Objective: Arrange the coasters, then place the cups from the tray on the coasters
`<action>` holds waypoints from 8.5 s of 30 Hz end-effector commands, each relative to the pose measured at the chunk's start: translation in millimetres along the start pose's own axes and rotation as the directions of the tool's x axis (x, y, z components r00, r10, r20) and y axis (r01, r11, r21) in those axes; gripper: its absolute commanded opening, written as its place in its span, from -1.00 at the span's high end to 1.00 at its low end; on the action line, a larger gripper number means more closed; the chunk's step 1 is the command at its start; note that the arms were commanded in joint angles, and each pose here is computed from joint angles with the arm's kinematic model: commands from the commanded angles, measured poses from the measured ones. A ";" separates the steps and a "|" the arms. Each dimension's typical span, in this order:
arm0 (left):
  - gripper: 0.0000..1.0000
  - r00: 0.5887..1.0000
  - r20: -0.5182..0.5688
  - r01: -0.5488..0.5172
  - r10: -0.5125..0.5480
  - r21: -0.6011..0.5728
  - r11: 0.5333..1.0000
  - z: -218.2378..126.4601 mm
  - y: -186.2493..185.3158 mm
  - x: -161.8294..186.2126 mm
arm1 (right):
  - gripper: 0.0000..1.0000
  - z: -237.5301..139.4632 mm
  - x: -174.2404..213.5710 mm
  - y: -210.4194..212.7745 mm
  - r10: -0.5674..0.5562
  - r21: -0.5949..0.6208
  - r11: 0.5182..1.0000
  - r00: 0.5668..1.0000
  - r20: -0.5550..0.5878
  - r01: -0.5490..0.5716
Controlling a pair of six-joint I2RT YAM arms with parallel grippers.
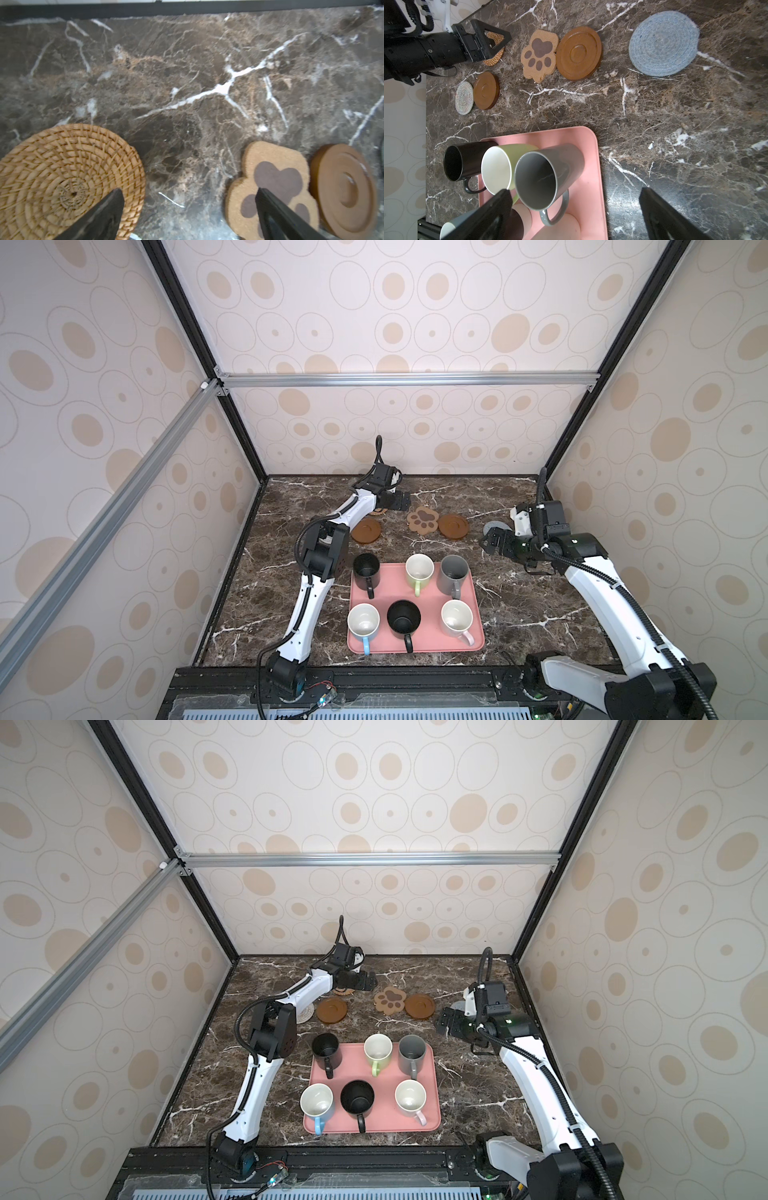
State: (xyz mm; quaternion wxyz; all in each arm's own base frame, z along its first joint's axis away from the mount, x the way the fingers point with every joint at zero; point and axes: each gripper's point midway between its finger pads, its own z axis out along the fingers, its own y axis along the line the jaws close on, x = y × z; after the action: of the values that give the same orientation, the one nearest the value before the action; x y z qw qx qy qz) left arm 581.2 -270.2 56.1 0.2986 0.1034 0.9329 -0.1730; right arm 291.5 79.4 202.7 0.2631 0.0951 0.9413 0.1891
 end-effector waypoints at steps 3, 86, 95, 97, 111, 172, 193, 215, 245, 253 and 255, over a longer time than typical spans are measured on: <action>-1.00 0.997 -0.056 0.043 -0.046 -0.046 0.998 16.7 25.3 22.3 | -1.00 1.9 7.8 0.9 -0.002 -0.008 1.000 1.000 -0.025 0.001; -1.00 0.880 0.370 0.250 -0.297 0.170 0.953 -293.9 1.2 92.7 | -0.99 262.6 -40.0 114.8 0.430 -0.144 0.859 0.845 -0.316 -0.491; -1.00 0.883 0.362 0.254 -0.300 0.168 0.952 -291.6 1.7 94.6 | -0.99 269.0 -29.3 109.8 0.429 -0.110 0.866 0.837 -0.339 -0.488; -1.00 0.885 0.356 0.257 -0.300 0.165 0.952 -290.0 2.5 96.6 | -1.00 271.2 -29.6 110.2 0.428 -0.110 0.866 0.837 -0.340 -0.488; -1.00 0.882 0.353 0.273 -0.313 0.160 0.949 -290.1 4.5 100.6 | -1.00 300.0 -38.7 117.1 0.426 -0.145 0.857 0.837 -0.343 -0.495; -1.00 0.869 0.358 0.286 -0.341 0.200 0.937 -294.3 0.1 101.0 | -1.00 286.4 -132.0 114.3 0.123 -0.303 0.926 0.940 -0.318 -0.224; -1.00 0.864 0.361 0.295 -0.351 0.203 0.934 -297.8 0.9 106.5 | -1.00 323.2 -135.7 116.4 0.170 -0.353 0.891 0.930 -0.325 -0.286; -1.00 0.865 0.356 0.301 -0.355 0.198 0.933 -296.3 2.1 108.4 | -1.00 353.0 -116.8 137.8 0.180 -0.394 0.859 0.913 -0.365 -0.327; -1.00 0.862 0.361 0.301 -0.356 0.201 0.932 -300.5 1.3 107.6 | -1.00 212.0 -170.0 103.3 0.106 -0.405 0.896 0.974 -0.200 -0.181; -1.00 0.861 0.353 0.309 -0.367 0.210 0.928 -297.1 0.9 110.0 | -1.00 185.6 -122.7 43.0 0.128 -0.289 0.937 0.963 -0.238 -0.196; -1.00 0.862 0.349 0.310 -0.368 0.212 0.927 -296.0 0.6 110.2 | -0.99 184.3 -112.1 33.7 0.146 -0.280 0.935 0.955 -0.257 -0.218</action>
State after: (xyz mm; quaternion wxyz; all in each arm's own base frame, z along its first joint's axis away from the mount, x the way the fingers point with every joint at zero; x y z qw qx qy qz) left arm 337.0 -145.6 207.2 0.4219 -0.0717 0.8531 -0.2986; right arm 504.0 143.1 140.5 0.1639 0.1202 0.9016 0.3818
